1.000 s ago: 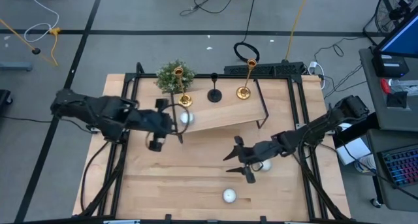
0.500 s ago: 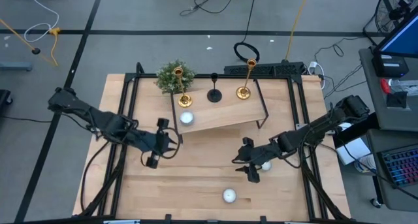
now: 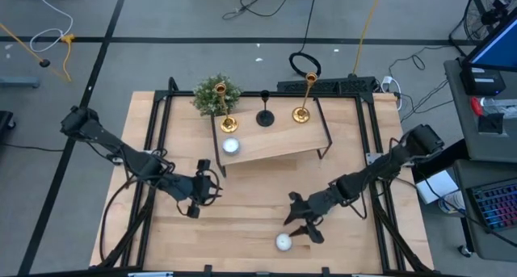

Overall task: Pick & Place candle stick holders
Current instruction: Put the pink scented candle on the shelf

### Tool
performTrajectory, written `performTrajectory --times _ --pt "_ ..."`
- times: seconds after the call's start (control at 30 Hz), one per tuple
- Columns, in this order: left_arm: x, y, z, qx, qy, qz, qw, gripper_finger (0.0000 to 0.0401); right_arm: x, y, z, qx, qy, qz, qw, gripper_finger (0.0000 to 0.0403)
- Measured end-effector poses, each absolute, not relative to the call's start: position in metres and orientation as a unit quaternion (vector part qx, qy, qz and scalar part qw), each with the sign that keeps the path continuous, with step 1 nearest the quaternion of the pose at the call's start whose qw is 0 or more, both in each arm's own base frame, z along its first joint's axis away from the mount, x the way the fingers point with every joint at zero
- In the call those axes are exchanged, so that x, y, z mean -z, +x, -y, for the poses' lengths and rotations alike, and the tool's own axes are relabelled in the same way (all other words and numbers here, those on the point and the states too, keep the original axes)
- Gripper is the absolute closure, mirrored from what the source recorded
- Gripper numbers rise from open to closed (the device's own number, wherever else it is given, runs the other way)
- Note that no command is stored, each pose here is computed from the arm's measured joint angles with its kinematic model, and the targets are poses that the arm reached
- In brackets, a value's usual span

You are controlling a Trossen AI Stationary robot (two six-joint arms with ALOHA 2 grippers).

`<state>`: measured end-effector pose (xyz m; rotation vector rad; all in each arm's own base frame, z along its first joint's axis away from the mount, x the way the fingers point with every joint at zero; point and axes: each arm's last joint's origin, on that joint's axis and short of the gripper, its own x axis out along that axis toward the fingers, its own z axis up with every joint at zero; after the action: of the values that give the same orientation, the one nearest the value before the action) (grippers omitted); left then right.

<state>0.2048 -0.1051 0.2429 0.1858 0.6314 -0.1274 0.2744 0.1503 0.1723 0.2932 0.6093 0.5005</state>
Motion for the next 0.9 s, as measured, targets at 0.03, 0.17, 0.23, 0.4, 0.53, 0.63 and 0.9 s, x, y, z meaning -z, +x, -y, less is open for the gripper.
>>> performTrajectory --times 0.03,0.17,0.23,0.4,0.53,0.63,0.9 --pt "-0.239 0.204 0.105 0.057 0.101 -0.313 0.943 0.0308 -0.171 0.276 -0.152 -0.242 0.148 -0.298 0.911 0.0206" --pt "-0.226 0.200 0.101 0.050 0.093 -0.321 0.941 0.0309 -0.159 0.281 -0.155 -0.233 0.151 -0.318 0.907 0.0210" --pt "-0.219 0.199 0.101 0.049 0.071 -0.312 0.946 0.0308 -0.152 0.282 -0.156 -0.231 0.148 -0.330 0.903 0.0210" --pt "-0.202 0.196 0.102 0.060 0.062 -0.277 0.957 0.0309 -0.130 0.287 -0.158 -0.215 0.158 -0.352 0.897 0.0210" --pt "-0.199 0.196 0.101 0.055 0.048 -0.269 0.960 0.0308 -0.119 0.289 -0.160 -0.208 0.170 -0.356 0.895 0.0215" --pt "-0.199 0.196 0.101 0.057 0.043 -0.269 0.961 0.0309 -0.114 0.289 -0.158 -0.196 0.155 -0.367 0.896 0.0224" --pt "-0.199 0.196 0.101 0.054 0.035 -0.269 0.961 0.0308 -0.114 0.288 -0.157 -0.197 0.116 -0.365 0.902 0.0290"
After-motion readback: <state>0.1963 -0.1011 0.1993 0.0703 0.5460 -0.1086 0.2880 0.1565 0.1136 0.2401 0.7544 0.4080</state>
